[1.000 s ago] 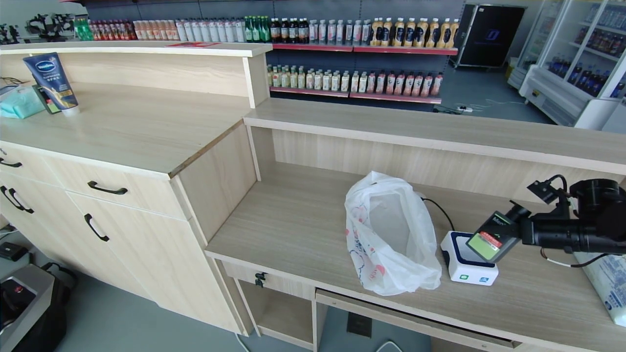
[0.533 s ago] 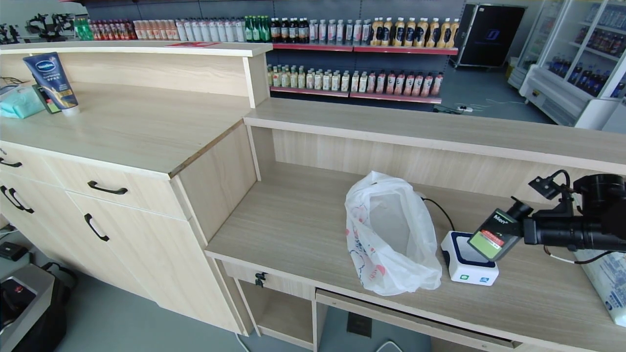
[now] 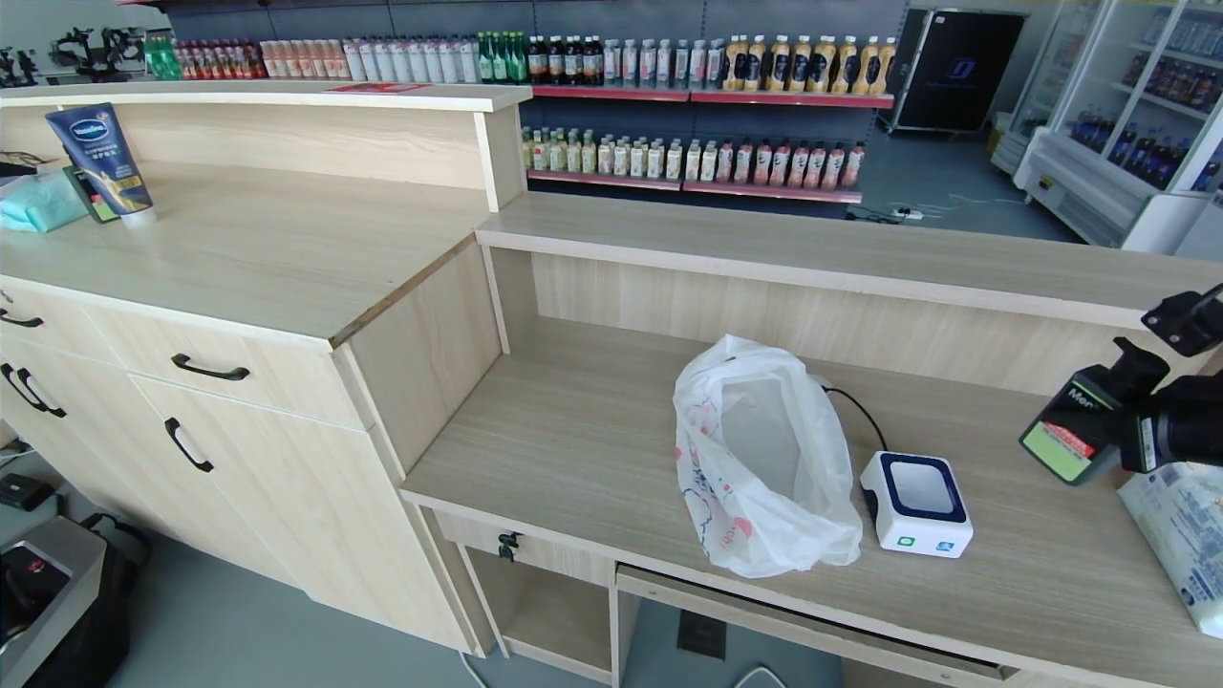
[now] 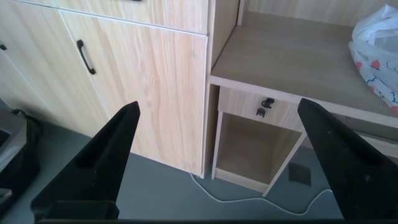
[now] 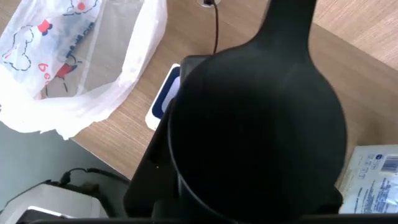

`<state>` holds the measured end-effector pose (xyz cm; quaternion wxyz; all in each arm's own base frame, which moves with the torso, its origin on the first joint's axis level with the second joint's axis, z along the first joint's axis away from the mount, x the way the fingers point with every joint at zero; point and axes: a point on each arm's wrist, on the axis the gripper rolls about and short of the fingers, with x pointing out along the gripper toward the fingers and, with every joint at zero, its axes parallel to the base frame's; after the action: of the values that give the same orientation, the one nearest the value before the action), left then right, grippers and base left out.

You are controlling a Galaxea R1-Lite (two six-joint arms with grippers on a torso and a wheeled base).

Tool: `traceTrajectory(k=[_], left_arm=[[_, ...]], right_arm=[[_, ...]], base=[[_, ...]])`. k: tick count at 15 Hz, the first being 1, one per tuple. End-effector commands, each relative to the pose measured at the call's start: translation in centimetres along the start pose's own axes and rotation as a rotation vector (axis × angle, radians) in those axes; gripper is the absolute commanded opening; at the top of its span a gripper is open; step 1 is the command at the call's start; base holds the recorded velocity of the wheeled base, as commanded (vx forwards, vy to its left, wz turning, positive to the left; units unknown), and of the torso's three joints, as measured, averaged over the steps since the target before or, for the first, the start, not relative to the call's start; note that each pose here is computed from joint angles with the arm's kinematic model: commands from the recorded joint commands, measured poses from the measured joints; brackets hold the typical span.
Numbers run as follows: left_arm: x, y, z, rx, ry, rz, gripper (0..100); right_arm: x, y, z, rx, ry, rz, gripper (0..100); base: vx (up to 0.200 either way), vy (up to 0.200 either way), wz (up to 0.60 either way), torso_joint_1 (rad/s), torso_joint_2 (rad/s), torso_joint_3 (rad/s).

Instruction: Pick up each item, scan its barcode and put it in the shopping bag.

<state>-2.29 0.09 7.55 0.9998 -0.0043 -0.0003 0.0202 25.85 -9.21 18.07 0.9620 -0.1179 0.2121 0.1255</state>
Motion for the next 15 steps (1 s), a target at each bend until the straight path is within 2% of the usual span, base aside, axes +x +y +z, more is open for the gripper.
traceTrajectory(k=[1,3,5,6,11,15], left_arm=[[0.0,0.0,0.0,-0.001,0.0,0.001,100],[0.0,0.0,0.0,-0.001,0.0,0.001,100],[0.0,0.0,0.0,-0.001,0.0,0.001,100],[0.0,0.0,0.0,-0.001,0.0,0.001,100],[0.0,0.0,0.0,-0.001,0.0,-0.001,100],[0.0,0.0,0.0,-0.001,0.0,0.001,100]], right_arm=[[-1.3,0.8,1.3,-0.049,-0.05,-0.033,0],[-0.7,1.3,2.3,-0.046,-0.105,-0.072,0],[0.5,1.9,3.4,0.034,-0.154,-0.09,0],[2.3,2.5,3.6,0.098,-0.177,-0.046,0],[9.4,4.2,0.5,0.034,-0.13,0.054,0],[12.5,4.8,-2.3,0.007,-0.055,0.093,0]], base=[[0.0,0.0,0.6,0.002,0.0,0.002],[0.0,0.0,0.6,0.002,0.0,0.005],[0.0,0.0,0.6,0.0,0.0,0.005],[0.0,0.0,0.0,0.0,0.0,0.0],[0.0,0.0,0.0,0.0,0.0,0.0],[0.0,0.0,0.0,0.0,0.0,0.0]])
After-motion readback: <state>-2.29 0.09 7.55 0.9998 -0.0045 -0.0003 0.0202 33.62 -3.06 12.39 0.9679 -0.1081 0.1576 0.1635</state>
